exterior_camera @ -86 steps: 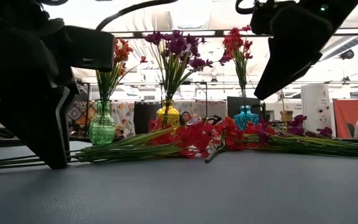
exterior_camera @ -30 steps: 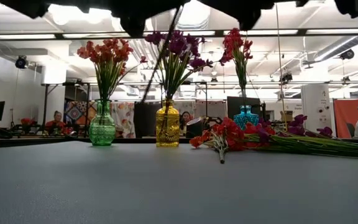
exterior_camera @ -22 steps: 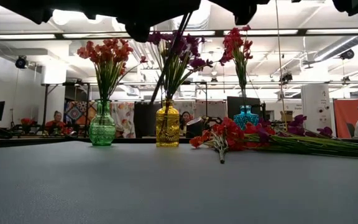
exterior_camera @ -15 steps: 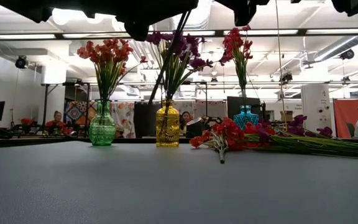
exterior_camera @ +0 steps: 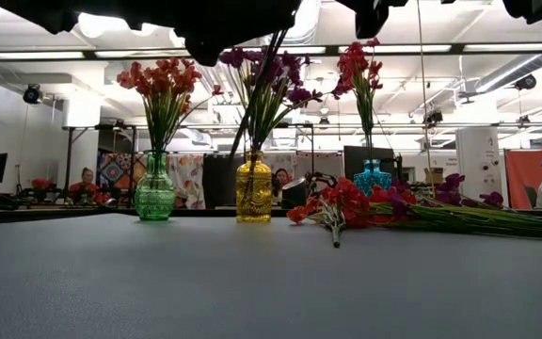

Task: Sort flowers into vase by color
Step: Put the bottom pink flowers into the blue vase

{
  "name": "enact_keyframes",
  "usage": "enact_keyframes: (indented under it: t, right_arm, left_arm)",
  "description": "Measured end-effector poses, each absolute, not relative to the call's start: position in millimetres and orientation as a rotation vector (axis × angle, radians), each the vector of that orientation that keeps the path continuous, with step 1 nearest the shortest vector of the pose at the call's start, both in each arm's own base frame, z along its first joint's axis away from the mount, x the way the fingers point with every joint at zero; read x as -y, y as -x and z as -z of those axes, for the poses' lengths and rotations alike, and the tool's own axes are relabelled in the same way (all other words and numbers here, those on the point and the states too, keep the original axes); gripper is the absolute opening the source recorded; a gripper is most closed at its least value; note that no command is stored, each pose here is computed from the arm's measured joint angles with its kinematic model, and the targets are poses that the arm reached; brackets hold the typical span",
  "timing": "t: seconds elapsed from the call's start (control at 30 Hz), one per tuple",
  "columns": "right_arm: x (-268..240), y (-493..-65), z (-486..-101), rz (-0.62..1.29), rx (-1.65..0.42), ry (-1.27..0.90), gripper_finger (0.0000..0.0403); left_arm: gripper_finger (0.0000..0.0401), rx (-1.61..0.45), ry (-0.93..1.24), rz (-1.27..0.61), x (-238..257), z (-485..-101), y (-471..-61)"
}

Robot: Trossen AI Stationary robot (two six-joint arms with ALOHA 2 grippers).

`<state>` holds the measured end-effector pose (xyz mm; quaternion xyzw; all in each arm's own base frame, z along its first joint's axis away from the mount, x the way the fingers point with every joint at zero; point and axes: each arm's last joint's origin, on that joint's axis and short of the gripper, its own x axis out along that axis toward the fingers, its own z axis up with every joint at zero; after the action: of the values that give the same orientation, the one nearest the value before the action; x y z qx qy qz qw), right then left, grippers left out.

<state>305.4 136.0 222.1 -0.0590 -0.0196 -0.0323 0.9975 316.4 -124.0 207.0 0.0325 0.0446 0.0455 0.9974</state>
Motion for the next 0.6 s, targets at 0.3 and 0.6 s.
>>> enact_keyframes:
  t: [0.3,0.6]
  right_arm:
    - [-110,-280,-258,0.346,-0.055,0.119,0.0028]
    - [-38,-234,-302,0.597,-0.104,-0.011,0.0028]
  left_arm:
    - [0.0186,-0.350,-0.094,-0.175,111,-216,-293]
    - [0.0185,-0.440,-0.146,-0.350,99,-213,-278]
